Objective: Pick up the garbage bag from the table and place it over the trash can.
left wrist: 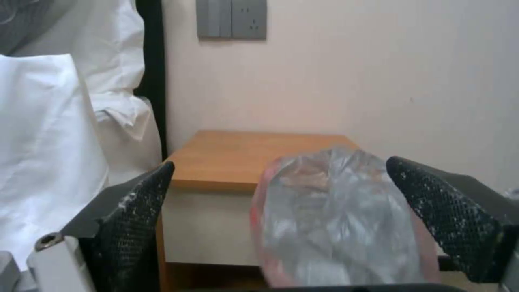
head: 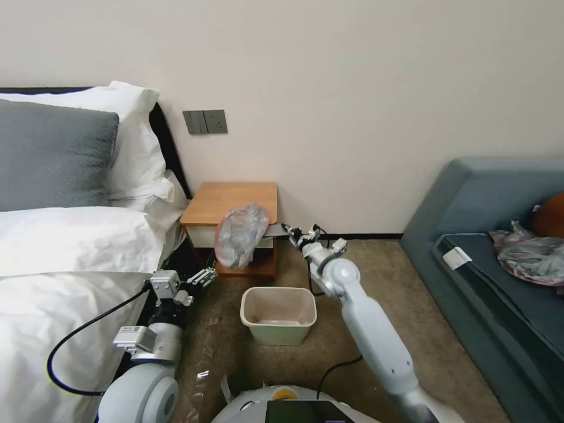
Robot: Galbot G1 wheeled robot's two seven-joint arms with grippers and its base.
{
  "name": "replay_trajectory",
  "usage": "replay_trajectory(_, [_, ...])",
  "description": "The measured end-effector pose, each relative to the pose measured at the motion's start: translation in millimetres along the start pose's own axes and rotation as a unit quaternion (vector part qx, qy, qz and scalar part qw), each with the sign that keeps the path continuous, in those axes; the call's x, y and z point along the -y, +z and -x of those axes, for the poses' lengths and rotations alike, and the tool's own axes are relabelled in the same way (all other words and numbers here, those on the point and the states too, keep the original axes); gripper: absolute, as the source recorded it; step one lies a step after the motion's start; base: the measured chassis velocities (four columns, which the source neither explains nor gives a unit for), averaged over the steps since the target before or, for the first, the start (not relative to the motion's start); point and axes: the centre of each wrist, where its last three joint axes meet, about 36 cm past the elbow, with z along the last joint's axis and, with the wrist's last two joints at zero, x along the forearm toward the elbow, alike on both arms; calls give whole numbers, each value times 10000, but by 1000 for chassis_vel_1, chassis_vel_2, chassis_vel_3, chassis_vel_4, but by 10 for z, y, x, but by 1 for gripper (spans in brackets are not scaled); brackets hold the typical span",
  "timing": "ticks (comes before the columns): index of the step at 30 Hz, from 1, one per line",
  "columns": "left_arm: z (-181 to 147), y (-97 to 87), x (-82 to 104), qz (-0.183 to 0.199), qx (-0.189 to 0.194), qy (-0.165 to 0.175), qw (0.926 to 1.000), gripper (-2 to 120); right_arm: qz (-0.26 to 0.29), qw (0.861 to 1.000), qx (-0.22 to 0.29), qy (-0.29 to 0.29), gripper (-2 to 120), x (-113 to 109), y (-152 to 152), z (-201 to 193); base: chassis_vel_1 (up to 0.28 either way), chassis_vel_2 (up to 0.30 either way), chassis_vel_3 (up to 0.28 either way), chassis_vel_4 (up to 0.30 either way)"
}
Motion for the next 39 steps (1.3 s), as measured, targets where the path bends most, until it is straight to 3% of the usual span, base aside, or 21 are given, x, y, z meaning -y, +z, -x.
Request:
replay_trajectory(10, [0,1,2,-1,28,-2,10000,100,-24,9998,-164,69,0,-18,355,-447,0,0,0,0])
replay_trajectory(21, [-1,6,27,-12,77,-14,10000,100,-193,9980,-280,540,0,170,653,-884,0,0,0,0])
replay_trajectory(39, [17,22,31,22,166,42,9999,100,-555,9929,-396,979,1,288,965,-1137,0,0,0,0])
